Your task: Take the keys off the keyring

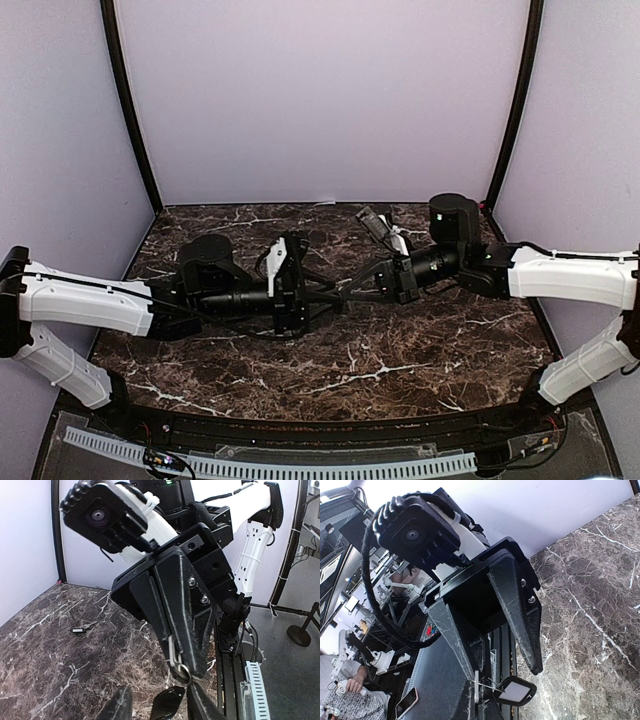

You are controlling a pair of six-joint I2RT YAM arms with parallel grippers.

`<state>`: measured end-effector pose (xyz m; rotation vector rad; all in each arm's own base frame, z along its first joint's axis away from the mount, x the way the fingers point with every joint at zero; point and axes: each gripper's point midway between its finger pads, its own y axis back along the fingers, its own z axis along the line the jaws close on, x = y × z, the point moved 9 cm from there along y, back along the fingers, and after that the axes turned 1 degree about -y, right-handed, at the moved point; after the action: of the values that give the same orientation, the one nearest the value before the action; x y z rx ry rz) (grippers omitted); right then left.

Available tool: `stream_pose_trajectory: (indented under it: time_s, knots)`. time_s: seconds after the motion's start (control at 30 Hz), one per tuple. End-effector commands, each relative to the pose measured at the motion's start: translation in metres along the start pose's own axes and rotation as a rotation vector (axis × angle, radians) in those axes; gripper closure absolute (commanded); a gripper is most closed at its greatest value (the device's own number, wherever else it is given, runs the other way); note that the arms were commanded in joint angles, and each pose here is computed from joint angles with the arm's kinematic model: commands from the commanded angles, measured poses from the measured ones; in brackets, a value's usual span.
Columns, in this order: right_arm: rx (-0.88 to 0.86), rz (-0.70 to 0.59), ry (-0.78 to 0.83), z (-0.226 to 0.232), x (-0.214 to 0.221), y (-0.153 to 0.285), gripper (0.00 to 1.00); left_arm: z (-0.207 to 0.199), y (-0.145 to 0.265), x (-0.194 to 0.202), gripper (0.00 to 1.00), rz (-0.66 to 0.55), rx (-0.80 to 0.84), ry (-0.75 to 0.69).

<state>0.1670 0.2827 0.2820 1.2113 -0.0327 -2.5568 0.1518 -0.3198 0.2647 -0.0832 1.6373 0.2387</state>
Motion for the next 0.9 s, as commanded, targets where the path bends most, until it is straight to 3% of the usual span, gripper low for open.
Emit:
stream_pose_trajectory:
  time_s: [0.0, 0.2, 0.37, 0.57, 0.87]
  knots:
    - [-0.033, -0.018, 0.041, 0.008, -0.003, 0.002, 1.0, -0.004, -0.004, -0.02, 0.64, -0.072, 0.051, -0.059]
    - [-0.034, -0.012, 0.034, 0.007, -0.001, 0.002, 1.0, -0.006, -0.004, -0.021, 0.79, -0.082, 0.073, -0.07]
    - [-0.029, -0.011, 0.031, 0.006, -0.001, 0.002, 1.0, -0.007, -0.004, -0.02, 0.98, -0.082, 0.076, -0.065]
    - [0.012, -0.036, 0.038, 0.005, -0.002, 0.007, 1.0, -0.006, -0.002, -0.017, 1.0, -0.075, 0.055, -0.037]
    - [0.037, -0.103, 0.085, 0.009, 0.0, 0.018, 0.64, -0.001, 0.0, -0.017, 1.0, -0.052, -0.019, 0.065]
